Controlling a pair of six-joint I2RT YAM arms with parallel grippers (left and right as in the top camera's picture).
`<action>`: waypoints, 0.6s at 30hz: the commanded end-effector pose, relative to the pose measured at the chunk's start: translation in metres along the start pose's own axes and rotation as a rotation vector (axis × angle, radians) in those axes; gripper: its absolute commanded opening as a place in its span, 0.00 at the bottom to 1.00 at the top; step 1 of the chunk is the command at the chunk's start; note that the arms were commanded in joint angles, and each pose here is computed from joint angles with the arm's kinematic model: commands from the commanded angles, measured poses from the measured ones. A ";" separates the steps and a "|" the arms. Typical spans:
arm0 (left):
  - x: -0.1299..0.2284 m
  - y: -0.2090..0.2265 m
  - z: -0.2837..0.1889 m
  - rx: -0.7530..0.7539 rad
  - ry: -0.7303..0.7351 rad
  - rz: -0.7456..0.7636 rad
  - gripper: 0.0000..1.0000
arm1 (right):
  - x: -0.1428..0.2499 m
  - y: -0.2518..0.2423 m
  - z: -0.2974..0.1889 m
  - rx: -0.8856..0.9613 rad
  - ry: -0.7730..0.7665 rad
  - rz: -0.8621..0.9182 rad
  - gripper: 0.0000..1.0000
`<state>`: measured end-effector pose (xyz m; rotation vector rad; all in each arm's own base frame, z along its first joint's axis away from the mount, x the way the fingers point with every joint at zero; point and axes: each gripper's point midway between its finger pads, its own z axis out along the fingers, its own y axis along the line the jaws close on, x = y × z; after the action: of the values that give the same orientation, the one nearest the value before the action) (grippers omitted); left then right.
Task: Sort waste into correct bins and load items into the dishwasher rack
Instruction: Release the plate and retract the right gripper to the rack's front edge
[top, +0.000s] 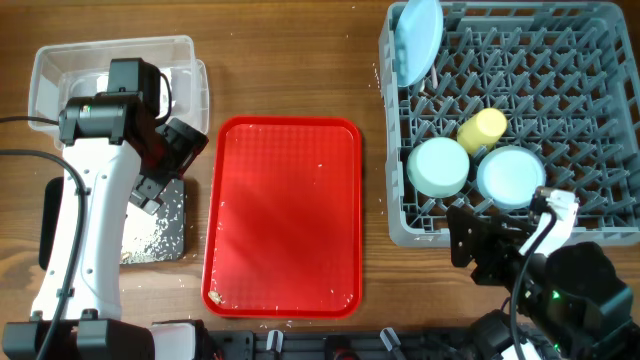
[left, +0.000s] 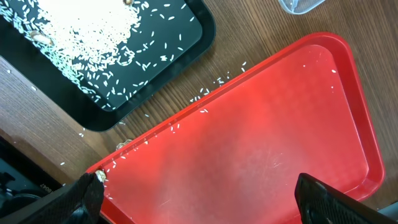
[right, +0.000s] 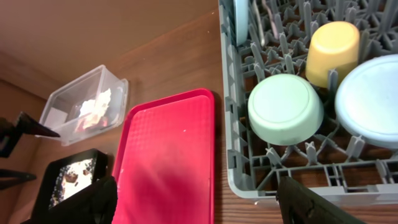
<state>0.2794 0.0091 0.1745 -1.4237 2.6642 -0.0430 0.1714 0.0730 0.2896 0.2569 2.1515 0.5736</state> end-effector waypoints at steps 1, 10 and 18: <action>-0.003 0.003 -0.002 -0.003 -0.018 -0.014 1.00 | 0.010 0.008 -0.001 -0.057 0.044 0.018 0.85; -0.003 0.003 -0.002 -0.003 -0.018 -0.014 1.00 | 0.043 0.001 -0.004 -0.047 0.197 0.010 1.00; -0.003 0.003 -0.002 -0.004 -0.018 -0.014 1.00 | 0.045 -0.002 -0.004 -0.041 0.205 -0.079 1.00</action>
<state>0.2793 0.0091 0.1745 -1.4233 2.6648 -0.0427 0.1436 0.0846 0.2609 0.1818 2.3320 0.6362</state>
